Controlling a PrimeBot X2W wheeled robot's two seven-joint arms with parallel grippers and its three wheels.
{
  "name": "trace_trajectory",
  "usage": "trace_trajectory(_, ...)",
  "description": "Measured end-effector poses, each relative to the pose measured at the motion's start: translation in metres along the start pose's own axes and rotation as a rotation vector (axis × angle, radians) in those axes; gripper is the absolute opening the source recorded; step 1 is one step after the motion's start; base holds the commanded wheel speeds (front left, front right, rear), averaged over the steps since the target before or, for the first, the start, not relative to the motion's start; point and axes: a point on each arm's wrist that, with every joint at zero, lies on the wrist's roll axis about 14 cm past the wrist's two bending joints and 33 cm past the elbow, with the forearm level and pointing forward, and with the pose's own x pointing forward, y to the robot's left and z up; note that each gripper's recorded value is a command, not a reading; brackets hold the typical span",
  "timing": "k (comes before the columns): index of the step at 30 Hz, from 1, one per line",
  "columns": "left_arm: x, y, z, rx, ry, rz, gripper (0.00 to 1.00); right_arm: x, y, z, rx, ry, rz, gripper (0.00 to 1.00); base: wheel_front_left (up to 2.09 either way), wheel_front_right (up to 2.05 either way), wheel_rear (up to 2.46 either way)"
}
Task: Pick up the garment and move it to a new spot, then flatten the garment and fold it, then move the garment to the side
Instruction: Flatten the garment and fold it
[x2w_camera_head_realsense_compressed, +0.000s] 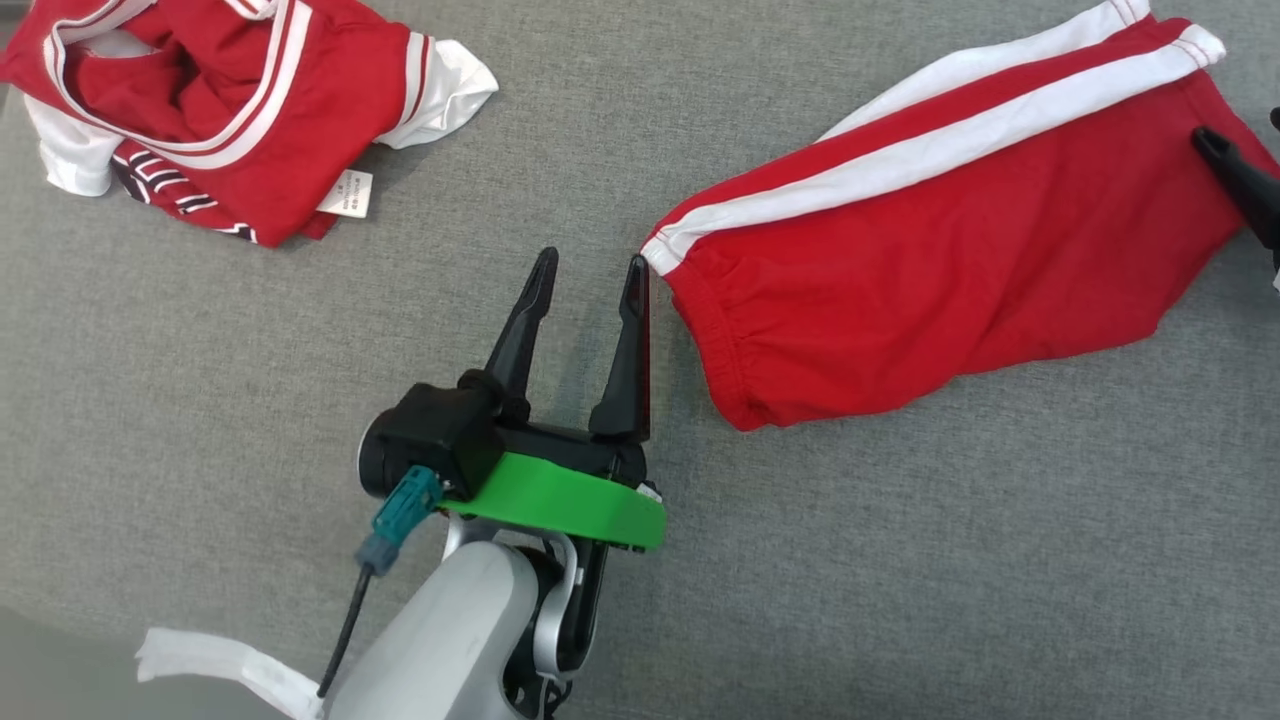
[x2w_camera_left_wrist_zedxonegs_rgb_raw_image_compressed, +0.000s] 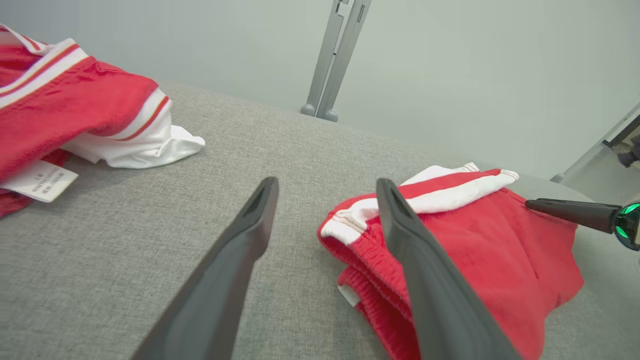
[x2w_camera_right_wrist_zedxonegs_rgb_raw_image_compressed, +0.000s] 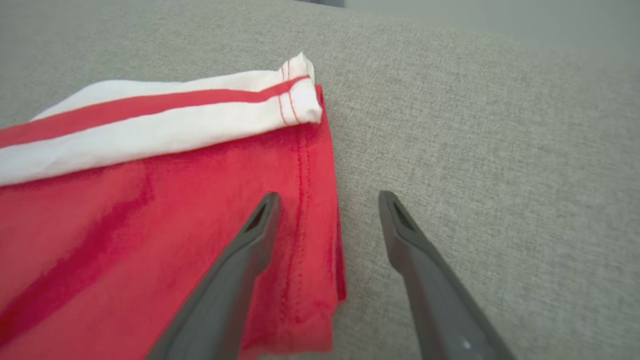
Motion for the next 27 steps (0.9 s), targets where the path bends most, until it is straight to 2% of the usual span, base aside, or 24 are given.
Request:
trace_trajectory(10,-0.011,0.022,0.005,0.055,-0.035,0.057,1.00,0.036,0.014,-0.012,-0.017,0.074,0.037,1.00,0.00,0.00,0.00)
trace_trajectory(11,-0.014,0.026,0.004,0.060,-0.031,0.068,1.00,0.038,0.016,-0.012,-0.020,0.079,0.046,0.60,0.00,0.00,0.00)
trace_trajectory(12,-0.015,0.029,0.003,0.063,-0.029,0.077,1.00,0.041,0.019,-0.012,-0.007,0.078,0.051,0.00,0.00,0.00,0.00)
trace_trajectory(20,-0.027,0.033,-0.010,0.098,0.009,0.078,1.00,0.036,0.030,-0.009,0.127,0.012,0.069,0.00,0.00,0.00,0.00)
trace_trajectory(27,-0.038,0.029,-0.015,0.122,0.017,0.050,1.00,-0.015,0.005,-0.014,0.248,-0.045,-0.001,0.00,0.00,0.00,0.00)
